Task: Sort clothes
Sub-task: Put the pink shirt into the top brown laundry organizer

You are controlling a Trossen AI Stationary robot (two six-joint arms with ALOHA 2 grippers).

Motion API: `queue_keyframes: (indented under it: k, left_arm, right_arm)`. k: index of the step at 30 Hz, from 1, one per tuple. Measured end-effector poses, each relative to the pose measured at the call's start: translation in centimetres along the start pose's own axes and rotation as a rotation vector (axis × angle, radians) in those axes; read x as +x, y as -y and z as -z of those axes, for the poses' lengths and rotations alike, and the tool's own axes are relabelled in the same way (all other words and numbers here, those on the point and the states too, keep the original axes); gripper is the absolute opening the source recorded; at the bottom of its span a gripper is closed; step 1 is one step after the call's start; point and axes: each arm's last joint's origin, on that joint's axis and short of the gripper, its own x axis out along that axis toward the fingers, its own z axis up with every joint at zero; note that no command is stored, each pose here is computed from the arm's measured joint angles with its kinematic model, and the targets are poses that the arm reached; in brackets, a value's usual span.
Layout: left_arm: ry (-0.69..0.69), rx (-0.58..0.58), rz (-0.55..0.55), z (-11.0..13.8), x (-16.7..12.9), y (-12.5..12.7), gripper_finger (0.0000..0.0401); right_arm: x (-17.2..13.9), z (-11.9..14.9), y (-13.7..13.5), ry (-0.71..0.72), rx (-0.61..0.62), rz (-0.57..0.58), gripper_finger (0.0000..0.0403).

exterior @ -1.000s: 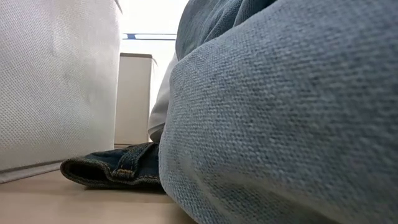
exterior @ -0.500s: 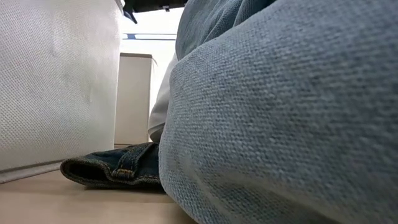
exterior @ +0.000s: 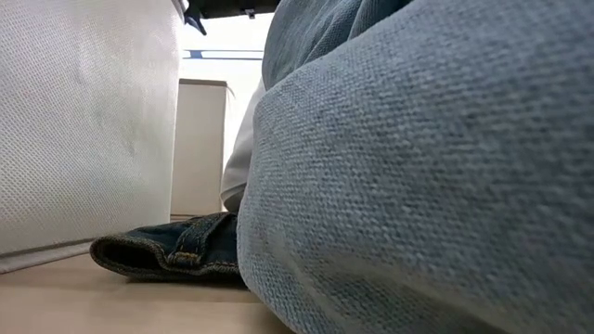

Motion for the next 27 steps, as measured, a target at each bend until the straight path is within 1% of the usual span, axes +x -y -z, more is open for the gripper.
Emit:
queue_keyframes:
  k: [1, 2, 4, 6, 10, 13, 15, 17, 19, 24, 27]
  left_arm:
    - [0.002, 0.008, 0.0, -0.1, 0.0, 0.0, 0.0026]
    - [0.004, 0.011, 0.0, -0.2, -0.1, 0.0, 0.002]
    - [0.012, 0.015, -0.016, -0.6, -0.2, -0.2, 0.0025]
    - [0.014, 0.046, -0.053, -1.4, -0.6, -0.4, 0.0031]
    - [0.028, 0.163, -0.161, -4.3, -2.0, -1.1, 0.002]
    - [0.062, 0.251, -0.254, -7.1, -3.6, -1.8, 0.002]
    - [0.089, 0.318, -0.324, -9.2, -5.0, -2.5, 0.002]
    - [0.116, 0.387, -0.402, -11.4, -6.5, -3.4, 0.002]
    - [0.128, 0.461, -0.503, -13.8, -8.1, -4.5, 0.002]
    - [0.101, 0.622, -0.775, -19.5, -12.4, -7.4, 0.002]
    - [0.08, 0.691, -0.891, -22.4, -14.8, -8.7, 0.0021]
  right_arm:
    - [-0.3, -0.3, -0.1, 0.004, 0.001, 0.002, 0.0176]
    - [-0.7, -0.7, -0.1, 0.01, 0.001, 0.005, 0.0192]
    - [-1.9, -1.8, -0.2, 0.026, -0.003, 0.015, 0.0218]
    - [-3.5, -3.2, -0.5, 0.051, 0.005, 0.047, 0.0233]
    - [-6.9, -5.5, -1.5, 0.095, -0.025, 0.165, 0.024]
    - [-9.2, -6.5, -2.3, 0.085, -0.037, 0.24, 0.024]
    - [-10.2, -6.6, -2.8, 0.057, -0.035, 0.275, 0.0241]
    - [-10.8, -6.4, -3.2, 0.019, -0.022, 0.3, 0.0241]
    - [-10.9, -5.8, -3.5, -0.014, -0.018, 0.313, 0.0241]
    - [-10.4, -3.2, -4.0, -0.089, -0.014, 0.343, 0.0241]
    - [-10.0, -1.5, -4.1, -0.113, -0.012, 0.377, 0.0241]
